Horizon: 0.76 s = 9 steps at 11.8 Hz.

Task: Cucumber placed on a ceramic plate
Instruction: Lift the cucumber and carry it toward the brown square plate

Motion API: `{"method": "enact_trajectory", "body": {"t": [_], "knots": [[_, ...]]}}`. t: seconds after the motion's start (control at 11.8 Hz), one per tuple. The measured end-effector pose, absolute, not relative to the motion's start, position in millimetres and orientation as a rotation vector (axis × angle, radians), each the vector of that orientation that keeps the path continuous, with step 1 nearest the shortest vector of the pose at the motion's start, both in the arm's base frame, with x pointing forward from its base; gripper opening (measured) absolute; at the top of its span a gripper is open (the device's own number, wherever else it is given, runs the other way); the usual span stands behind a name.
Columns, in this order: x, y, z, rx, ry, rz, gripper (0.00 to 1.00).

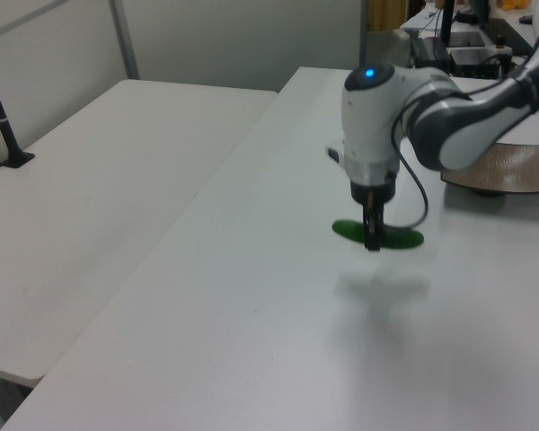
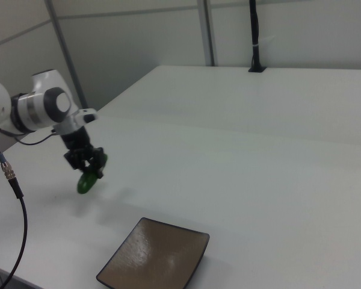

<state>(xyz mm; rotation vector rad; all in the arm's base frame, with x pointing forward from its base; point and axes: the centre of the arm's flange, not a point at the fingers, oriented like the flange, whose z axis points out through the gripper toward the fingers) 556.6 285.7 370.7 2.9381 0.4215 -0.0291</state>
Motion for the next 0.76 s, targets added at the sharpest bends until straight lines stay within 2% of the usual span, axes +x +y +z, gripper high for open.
{"method": "enact_trajectory", "body": {"t": [0.42,0.59,0.76], "knots": [[598.6,172.2,403.8,2.915,0.337,0.016,0.45],[594.8,135.7,419.0,2.912,0.334,0.019,0.45],[571.0,105.2,433.3,2.919,0.381,-0.002,0.45]]}}
